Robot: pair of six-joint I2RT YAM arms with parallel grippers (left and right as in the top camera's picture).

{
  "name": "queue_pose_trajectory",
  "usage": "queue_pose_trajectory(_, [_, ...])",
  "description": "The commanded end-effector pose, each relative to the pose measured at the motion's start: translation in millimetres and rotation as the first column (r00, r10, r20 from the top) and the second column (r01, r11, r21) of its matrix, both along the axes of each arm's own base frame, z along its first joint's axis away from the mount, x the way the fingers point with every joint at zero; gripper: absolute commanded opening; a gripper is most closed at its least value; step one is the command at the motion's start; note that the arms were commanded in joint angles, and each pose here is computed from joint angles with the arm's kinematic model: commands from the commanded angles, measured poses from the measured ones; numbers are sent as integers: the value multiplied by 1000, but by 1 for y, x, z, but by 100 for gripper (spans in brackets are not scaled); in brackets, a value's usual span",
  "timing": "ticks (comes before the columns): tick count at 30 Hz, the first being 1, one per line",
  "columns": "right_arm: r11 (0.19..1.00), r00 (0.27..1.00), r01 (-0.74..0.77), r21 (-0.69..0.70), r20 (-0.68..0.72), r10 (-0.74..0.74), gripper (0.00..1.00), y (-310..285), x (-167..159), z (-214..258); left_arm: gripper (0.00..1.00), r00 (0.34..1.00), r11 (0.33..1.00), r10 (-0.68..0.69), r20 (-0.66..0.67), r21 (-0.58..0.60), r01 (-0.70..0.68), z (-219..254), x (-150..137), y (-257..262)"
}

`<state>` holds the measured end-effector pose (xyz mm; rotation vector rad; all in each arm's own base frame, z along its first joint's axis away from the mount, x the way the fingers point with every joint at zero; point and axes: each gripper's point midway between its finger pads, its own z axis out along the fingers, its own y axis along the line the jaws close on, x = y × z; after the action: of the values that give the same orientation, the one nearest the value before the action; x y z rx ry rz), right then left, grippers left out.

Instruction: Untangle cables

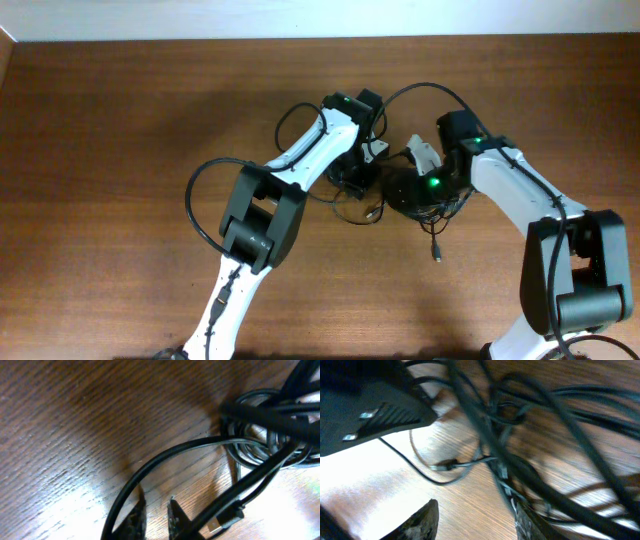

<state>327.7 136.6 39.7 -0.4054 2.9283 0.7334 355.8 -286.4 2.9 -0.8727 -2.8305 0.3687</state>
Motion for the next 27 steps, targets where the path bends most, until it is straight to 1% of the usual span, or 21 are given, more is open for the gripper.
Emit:
queue_pose_trajectory(1, [983,975,183,25,-130,-179,47,23,-4,4,8,998,998,48,-47,40,-47,-20,2,18])
queue_pose_trajectory(2, [973,962,231,24,-155,-225,42,30,-4,4,8,997,997,64,-51,42,-62,-20,5,24])
queue_pose_trajectory(3, [968,957,252,19,-156,-246,40,36,-3,3,8,996,997,73,-54,44,-70,-20,7,27])
queue_pose_trajectory(4, [956,943,295,-16,-158,-293,39,37,-2,0,9,996,996,74,-54,45,-72,-20,7,28])
queue_pose_trajectory(6, [900,890,419,-122,-142,-434,39,37,0,-8,11,996,996,74,-56,46,-72,-20,7,28])
queue_pose_trajectory(8, [881,875,452,-137,-122,-468,39,48,1,-11,13,996,996,73,-57,47,-71,-20,6,28])
queue_pose_trajectory(9, [856,855,492,-157,-101,-509,37,51,4,-15,14,996,996,73,-57,47,-70,-20,6,28])
queue_pose_trajectory(12, [820,817,551,-155,-99,-568,35,62,9,-21,14,996,996,73,-57,47,-70,-20,6,28])
queue_pose_trajectory(15, [810,807,566,-154,-98,-582,33,65,15,-33,14,996,996,73,-57,47,-70,-20,6,28])
queue_pose_trajectory(16, [795,791,582,-170,-105,-602,32,64,14,-39,14,996,996,73,-57,48,-70,-20,6,28])
queue_pose_trajectory(18, [797,794,584,-154,-94,-600,23,66,20,-42,14,996,996,72,-57,47,-70,-20,6,28])
queue_pose_trajectory(21, [798,797,583,-150,-85,-598,4,66,22,-42,13,996,997,71,-56,47,-69,-20,6,28])
queue_pose_trajectory(22, [801,799,580,-150,-86,-595,4,66,21,-41,13,996,997,71,-57,47,-68,-20,6,28])
queue_pose_trajectory(24, [828,828,545,-132,-68,-556,4,64,21,-30,12,996,997,71,-57,48,-68,-20,6,28])
queue_pose_trajectory(25, [842,843,529,-101,-44,-535,4,64,26,-17,12,996,997,71,-57,48,-68,-20,6,28])
queue_pose_trajectory(27, [836,837,547,-46,-3,-547,4,56,36,8,12,996,997,71,-57,48,-68,-20,6,28])
